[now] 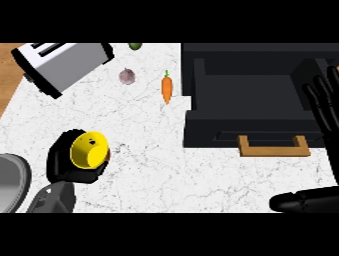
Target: Pick up the cup, place it into the drawer and close the drawer
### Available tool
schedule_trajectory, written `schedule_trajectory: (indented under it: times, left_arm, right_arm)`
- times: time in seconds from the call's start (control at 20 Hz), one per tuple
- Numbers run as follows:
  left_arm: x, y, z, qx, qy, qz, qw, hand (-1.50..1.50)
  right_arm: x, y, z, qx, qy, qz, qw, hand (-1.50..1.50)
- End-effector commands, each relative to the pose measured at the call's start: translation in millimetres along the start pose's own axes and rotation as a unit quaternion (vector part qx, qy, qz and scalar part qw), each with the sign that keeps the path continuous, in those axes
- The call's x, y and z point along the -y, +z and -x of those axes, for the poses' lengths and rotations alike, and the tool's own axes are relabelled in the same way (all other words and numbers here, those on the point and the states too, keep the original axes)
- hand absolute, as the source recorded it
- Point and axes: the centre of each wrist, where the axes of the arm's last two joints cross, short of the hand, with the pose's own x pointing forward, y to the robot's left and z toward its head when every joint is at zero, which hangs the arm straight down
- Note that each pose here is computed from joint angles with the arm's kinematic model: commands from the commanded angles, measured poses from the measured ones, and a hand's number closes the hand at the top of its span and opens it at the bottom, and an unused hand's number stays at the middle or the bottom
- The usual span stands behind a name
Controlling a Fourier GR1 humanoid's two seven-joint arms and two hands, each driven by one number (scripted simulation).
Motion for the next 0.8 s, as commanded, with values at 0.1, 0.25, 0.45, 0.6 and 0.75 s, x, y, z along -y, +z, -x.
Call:
schedule_trajectory:
  times: [0.1,0.25,0.45,0.6,0.75]
  left_arm:
    - [20,-29,-31,0.056,0.033,0.046,0.9968,1.50]
    - [39,-60,-53,0.049,0.023,0.086,0.9948,1.50]
    - [94,-64,-71,0.060,0.054,0.101,0.9917,1.50]
    - [107,-80,-98,0.057,0.044,0.115,0.9908,1.50]
    - [121,-123,-111,0.066,0.057,0.119,0.9890,1.50]
  right_arm:
    - [7,4,7,-0.008,0.006,-0.004,1.000,-1.50]
    - [-13,2,-7,-0.007,0.005,0.005,1.000,-1.50]
    - [4,-10,-3,-0.019,-0.002,-0.002,1.000,-1.50]
    - [-7,-1,7,-0.005,0.004,0.003,1.000,-1.50]
    - [1,-15,-4,-0.013,0.001,0.003,1.000,-1.50]
